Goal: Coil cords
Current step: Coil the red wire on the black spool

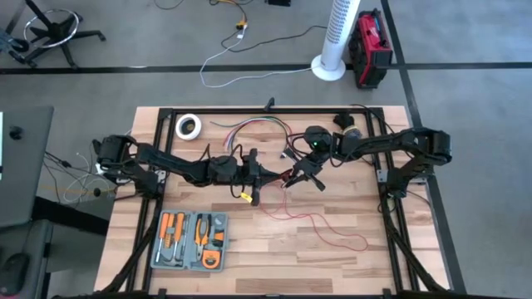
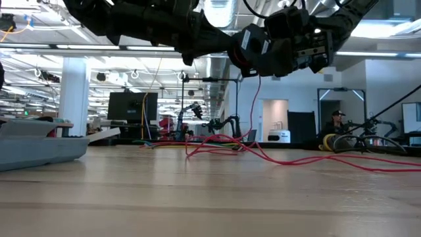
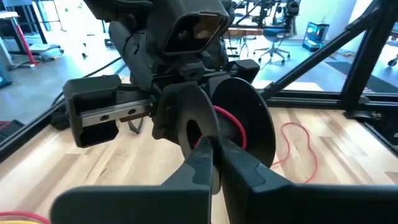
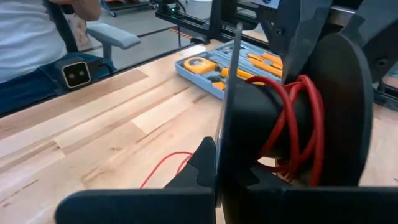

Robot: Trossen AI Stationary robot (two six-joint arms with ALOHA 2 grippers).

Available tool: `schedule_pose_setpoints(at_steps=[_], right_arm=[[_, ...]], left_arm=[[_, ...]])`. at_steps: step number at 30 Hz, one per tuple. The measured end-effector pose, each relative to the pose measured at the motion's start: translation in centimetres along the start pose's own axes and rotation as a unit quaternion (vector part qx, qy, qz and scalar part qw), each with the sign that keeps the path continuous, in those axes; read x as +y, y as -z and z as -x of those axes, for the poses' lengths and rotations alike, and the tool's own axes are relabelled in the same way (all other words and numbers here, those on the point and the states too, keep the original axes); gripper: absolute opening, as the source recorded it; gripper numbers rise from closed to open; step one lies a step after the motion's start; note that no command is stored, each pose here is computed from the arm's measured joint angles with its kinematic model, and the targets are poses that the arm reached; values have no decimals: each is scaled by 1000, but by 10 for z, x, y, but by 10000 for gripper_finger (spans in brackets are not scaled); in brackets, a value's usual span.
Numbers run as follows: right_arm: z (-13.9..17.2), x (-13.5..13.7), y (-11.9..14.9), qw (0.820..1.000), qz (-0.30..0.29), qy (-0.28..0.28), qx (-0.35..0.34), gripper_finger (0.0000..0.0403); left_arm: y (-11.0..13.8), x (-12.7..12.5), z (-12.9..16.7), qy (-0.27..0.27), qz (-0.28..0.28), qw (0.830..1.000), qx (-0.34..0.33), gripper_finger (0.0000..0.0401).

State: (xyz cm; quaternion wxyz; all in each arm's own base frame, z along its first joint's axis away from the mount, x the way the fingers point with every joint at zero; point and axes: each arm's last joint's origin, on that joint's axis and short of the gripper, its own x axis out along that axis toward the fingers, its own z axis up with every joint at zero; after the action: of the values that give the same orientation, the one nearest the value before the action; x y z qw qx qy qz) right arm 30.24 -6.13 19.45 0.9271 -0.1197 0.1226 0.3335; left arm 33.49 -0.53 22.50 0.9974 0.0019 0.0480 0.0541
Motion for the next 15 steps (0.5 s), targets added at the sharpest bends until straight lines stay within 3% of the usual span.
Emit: schedule_pose_setpoints(at_steps=[8,12,15], right_arm=[[9,-5,-1,987,-118,101,48,61],[14,-3,-7,984,-128,114,50,74],[20,-2,-14,977,-131,156,63,85]], left_arm=[[3,-6,2,-113,-29,993,17,0],[3,-6,3,-126,-31,991,17,1],[3,-6,3,-146,-26,989,17,1]])
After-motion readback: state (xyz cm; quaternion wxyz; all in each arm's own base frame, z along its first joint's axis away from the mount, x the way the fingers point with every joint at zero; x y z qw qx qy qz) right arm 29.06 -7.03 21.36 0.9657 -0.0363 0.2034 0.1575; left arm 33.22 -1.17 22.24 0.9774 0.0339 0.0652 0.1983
